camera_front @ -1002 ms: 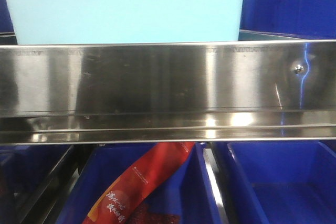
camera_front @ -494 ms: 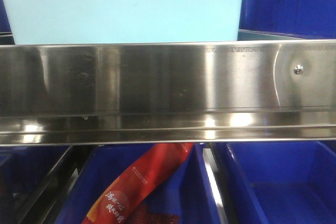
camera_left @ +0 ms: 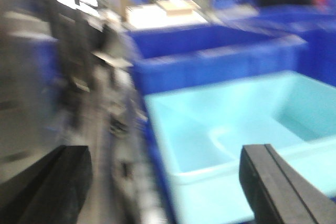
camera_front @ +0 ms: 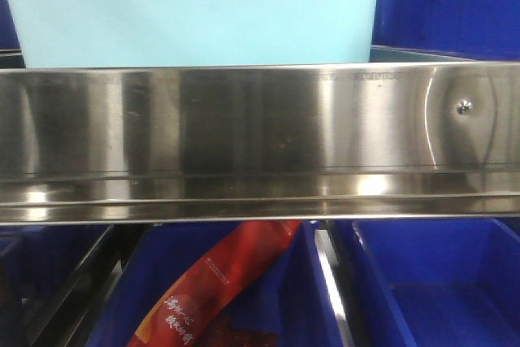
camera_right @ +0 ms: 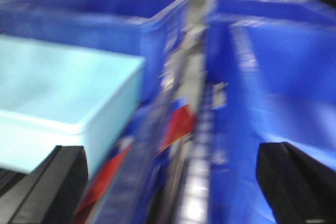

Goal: Fetch blue bin and place on conveyor start
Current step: 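Lift the light-blue bin with both grippers and pull it off the shelf, then hold the bin with both grippers while backing away from the rack, then carry the bin in both grippers while driving to the red conveyor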

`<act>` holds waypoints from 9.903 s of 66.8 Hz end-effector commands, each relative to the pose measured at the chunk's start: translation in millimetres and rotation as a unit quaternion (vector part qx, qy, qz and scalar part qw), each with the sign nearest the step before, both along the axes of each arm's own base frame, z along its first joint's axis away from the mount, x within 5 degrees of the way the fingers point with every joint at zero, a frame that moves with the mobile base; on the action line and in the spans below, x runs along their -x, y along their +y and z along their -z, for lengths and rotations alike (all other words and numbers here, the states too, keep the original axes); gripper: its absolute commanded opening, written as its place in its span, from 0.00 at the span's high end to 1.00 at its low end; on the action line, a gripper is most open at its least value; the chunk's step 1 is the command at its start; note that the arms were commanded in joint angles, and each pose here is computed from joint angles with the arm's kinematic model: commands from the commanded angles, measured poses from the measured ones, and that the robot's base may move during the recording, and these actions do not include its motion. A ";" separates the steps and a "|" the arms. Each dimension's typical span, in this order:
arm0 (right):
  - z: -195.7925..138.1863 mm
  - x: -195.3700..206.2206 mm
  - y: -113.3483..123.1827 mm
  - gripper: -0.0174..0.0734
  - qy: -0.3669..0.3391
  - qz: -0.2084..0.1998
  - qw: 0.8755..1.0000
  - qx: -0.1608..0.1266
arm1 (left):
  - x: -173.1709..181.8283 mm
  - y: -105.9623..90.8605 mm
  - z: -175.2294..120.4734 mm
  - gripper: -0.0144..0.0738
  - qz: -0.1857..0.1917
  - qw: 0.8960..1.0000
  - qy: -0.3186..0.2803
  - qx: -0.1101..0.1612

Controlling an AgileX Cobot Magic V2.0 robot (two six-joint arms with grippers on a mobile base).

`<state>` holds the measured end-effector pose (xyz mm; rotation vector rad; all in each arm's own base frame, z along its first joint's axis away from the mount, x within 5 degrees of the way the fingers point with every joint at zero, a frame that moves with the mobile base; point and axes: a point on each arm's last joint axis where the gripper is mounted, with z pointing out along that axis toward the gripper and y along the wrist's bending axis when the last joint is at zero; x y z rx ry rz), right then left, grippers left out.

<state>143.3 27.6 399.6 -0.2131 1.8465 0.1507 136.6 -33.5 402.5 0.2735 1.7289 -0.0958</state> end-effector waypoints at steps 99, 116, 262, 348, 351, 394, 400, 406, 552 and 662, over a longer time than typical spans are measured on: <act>66.6 -265.5 89.2 0.97 0.382 -0.010 0.924 0.002 | -256.7 -44.2 67.9 0.96 -0.070 0.904 0.421 0.004; 46.9 -254.7 85.3 0.97 0.364 -0.008 0.931 0.003 | -246.5 -41.2 53.3 0.96 -0.072 0.908 0.413 0.001; -112.3 -164.7 51.1 0.97 0.018 0.006 0.999 -0.025 | -157.2 -35.1 -93.9 0.96 -0.021 0.991 0.099 0.086; -112.3 -164.7 51.1 0.97 0.018 0.006 0.999 -0.025 | -157.2 -35.1 -93.9 0.96 -0.021 0.991 0.099 0.086; -112.3 -164.7 51.1 0.97 0.018 0.006 0.999 -0.025 | -157.2 -35.1 -93.9 0.96 -0.021 0.991 0.099 0.086; -112.3 -164.7 51.1 0.97 0.018 0.006 0.999 -0.025 | -157.3 -35.2 -94.1 0.96 -0.021 0.991 0.099 0.087; -112.3 -164.7 51.1 0.97 0.018 0.006 0.999 -0.025 | -157.3 -35.2 -94.1 0.96 -0.021 0.991 0.099 0.087; -112.3 -164.7 51.1 0.97 0.018 0.006 0.999 -0.025 | -157.3 -35.2 -94.1 0.96 -0.021 0.991 0.099 0.087; -112.3 -164.7 51.2 0.97 0.019 0.006 0.999 -0.026 | -159.3 -35.6 -100.9 0.96 -0.017 0.993 0.061 0.096; -112.3 -164.7 51.2 0.97 0.019 0.006 0.999 -0.026 | -159.4 -35.0 -100.9 0.96 -0.018 0.993 0.061 0.096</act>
